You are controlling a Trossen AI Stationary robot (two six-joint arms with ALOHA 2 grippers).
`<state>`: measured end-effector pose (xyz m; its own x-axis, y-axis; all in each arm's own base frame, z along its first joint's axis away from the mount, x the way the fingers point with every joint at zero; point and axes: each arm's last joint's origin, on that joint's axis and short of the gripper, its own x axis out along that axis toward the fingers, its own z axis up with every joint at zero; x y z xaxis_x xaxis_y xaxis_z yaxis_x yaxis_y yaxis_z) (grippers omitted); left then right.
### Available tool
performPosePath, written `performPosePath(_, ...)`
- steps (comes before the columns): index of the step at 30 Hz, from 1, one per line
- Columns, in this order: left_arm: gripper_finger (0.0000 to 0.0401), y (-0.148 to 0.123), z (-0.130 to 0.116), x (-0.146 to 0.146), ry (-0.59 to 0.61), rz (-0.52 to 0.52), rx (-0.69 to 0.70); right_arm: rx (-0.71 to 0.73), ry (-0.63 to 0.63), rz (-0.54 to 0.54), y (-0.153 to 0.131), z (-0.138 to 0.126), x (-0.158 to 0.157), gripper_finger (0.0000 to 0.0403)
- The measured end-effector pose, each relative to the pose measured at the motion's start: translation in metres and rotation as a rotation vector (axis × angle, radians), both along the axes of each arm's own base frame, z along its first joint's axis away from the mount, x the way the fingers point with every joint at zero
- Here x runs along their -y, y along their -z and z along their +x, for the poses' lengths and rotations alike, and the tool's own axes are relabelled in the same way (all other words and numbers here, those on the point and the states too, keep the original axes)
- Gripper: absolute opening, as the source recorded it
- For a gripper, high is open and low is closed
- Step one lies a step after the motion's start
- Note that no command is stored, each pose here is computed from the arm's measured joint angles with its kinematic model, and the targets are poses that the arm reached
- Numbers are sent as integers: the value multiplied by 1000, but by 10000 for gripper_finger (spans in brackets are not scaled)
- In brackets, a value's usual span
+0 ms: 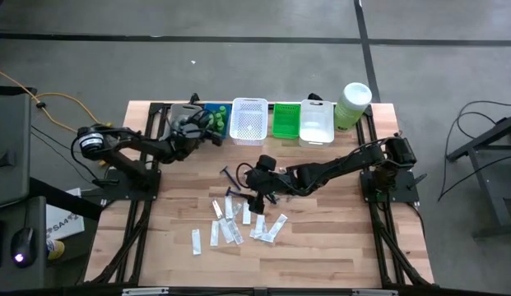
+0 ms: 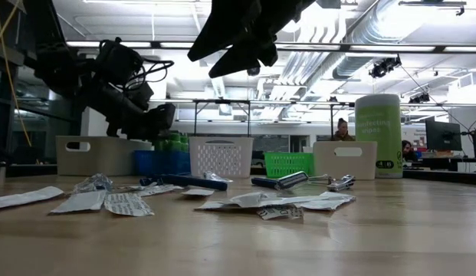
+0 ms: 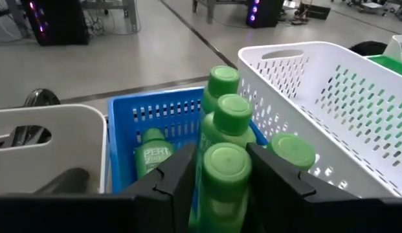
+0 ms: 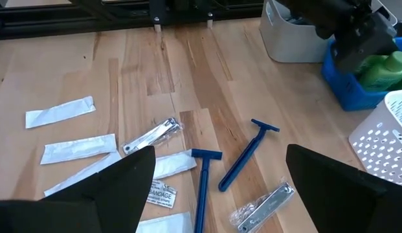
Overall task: Pick & Place Travel size toiletries
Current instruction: Put the shampoo into the blue bin, then put the right razor into the green bin
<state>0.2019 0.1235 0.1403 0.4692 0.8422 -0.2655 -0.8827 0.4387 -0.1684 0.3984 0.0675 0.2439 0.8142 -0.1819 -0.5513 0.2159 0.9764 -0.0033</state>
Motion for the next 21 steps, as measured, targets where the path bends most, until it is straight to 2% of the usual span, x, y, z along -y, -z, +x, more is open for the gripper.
performPosePath(8,136,-17,-7,5,45,-22,58,2,5,12,0,0,0,341)
performPosePath(17,136,-41,-20,16,149,-73,120,-1,10,24,0,-1,-2,341)
performPosePath(21,136,-55,-25,28,223,-53,159,-1,9,24,1,-1,-2,341)
